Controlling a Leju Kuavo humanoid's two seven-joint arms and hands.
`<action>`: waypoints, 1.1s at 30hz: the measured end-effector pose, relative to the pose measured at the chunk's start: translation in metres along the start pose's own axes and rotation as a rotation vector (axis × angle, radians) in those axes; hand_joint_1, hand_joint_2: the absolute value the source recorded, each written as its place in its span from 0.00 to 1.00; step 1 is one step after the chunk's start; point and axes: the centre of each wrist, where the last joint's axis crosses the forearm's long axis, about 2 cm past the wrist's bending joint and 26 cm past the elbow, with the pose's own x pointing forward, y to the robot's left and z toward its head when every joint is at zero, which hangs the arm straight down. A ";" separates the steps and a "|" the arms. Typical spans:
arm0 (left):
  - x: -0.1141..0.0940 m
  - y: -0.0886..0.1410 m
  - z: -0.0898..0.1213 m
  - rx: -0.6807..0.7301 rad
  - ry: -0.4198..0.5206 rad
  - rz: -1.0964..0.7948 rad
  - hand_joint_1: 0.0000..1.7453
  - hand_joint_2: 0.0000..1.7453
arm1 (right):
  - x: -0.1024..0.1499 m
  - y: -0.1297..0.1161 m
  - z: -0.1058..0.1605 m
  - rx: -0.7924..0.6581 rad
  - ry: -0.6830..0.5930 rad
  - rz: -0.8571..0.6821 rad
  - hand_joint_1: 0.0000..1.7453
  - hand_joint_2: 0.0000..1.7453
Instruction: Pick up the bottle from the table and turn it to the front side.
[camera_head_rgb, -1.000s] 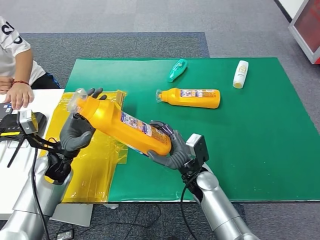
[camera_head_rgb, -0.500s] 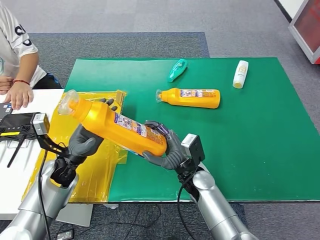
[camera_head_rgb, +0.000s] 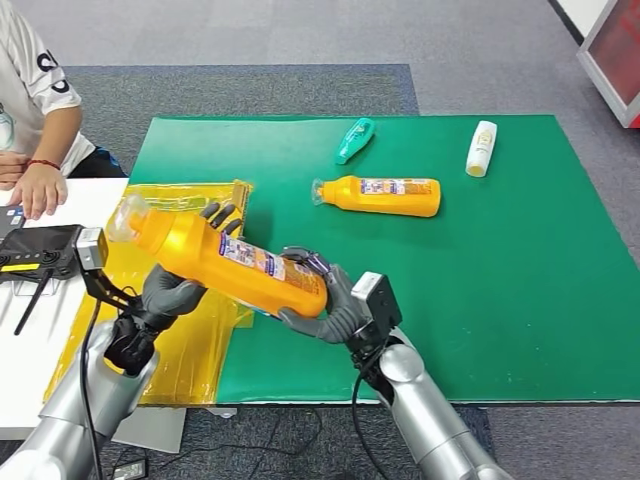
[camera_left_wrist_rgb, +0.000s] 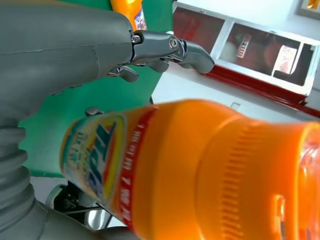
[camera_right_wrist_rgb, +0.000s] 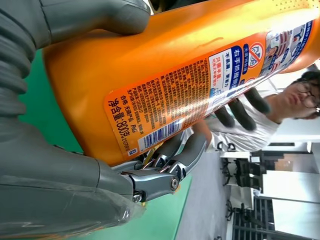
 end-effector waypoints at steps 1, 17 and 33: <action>0.000 0.000 -0.001 -0.002 0.003 -0.001 0.00 1.00 | -0.001 0.001 0.000 0.001 0.004 0.005 1.00 1.00; 0.001 -0.001 -0.017 -0.055 0.023 -0.001 0.00 1.00 | -0.007 0.013 -0.006 0.039 0.041 0.027 1.00 1.00; 0.000 -0.003 -0.018 -0.073 0.019 0.008 0.00 1.00 | -0.012 0.019 -0.008 0.067 0.063 0.018 1.00 1.00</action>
